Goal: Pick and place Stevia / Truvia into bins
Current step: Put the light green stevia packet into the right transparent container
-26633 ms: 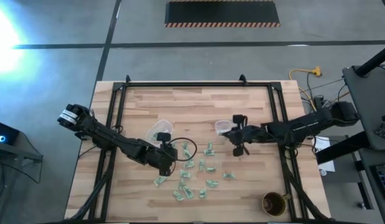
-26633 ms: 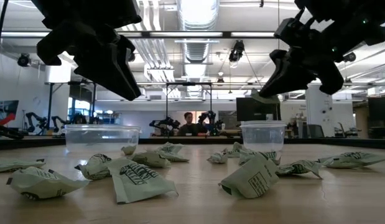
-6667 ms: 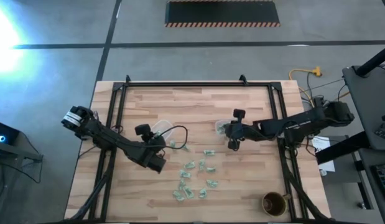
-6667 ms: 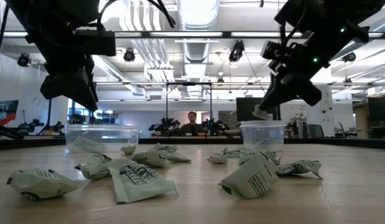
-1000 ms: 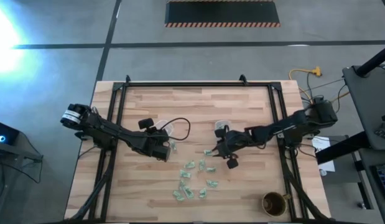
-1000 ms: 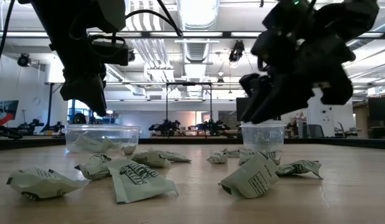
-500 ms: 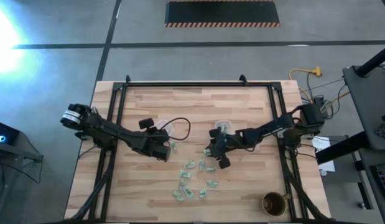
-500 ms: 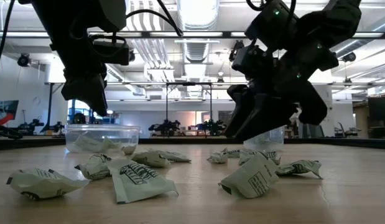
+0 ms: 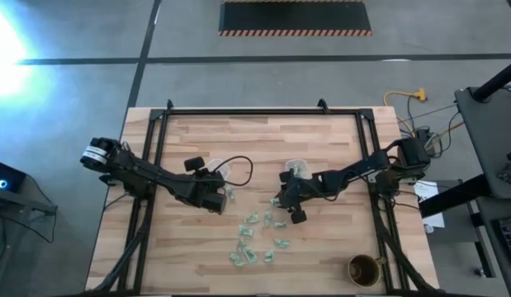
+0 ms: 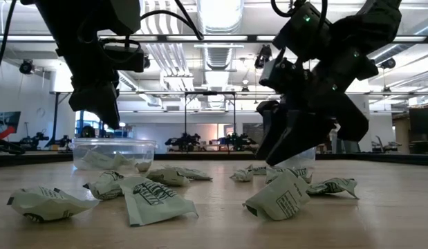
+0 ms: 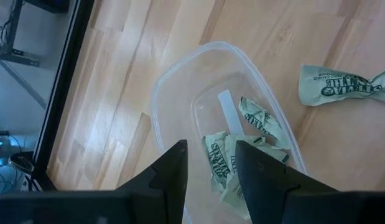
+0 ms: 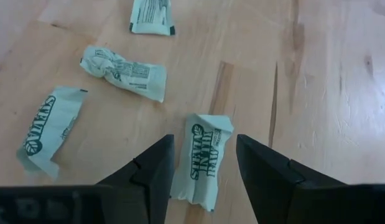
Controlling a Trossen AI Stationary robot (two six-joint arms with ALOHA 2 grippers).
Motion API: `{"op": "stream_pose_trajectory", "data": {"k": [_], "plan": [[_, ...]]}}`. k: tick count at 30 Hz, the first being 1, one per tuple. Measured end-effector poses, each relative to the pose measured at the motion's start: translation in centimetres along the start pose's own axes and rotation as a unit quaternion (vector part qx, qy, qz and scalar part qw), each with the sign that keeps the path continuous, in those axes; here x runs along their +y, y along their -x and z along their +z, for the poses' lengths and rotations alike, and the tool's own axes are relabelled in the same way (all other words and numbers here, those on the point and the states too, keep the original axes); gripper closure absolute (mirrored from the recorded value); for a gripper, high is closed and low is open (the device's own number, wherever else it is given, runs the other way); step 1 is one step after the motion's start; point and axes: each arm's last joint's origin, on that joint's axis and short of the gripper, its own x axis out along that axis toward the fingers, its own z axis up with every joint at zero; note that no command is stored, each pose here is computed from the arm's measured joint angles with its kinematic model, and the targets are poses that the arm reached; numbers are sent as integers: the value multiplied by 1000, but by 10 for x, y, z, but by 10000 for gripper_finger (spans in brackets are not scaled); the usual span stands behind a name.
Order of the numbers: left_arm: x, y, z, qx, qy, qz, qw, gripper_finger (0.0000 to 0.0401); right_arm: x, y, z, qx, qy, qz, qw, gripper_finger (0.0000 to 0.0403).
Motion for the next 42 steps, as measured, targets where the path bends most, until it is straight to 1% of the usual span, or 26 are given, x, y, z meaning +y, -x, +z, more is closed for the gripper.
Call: {"op": "stream_pose_trajectory", "data": {"k": [12, 42], "plan": [[0, 0, 0, 0, 0, 0, 1000, 283, 1, 0, -3, 16, -20, 3, 1000, 238], [0, 0, 0, -2, 2, -2, 1000, 283, 1, 0, -3, 15, -22, 13, 1000, 242]]}}
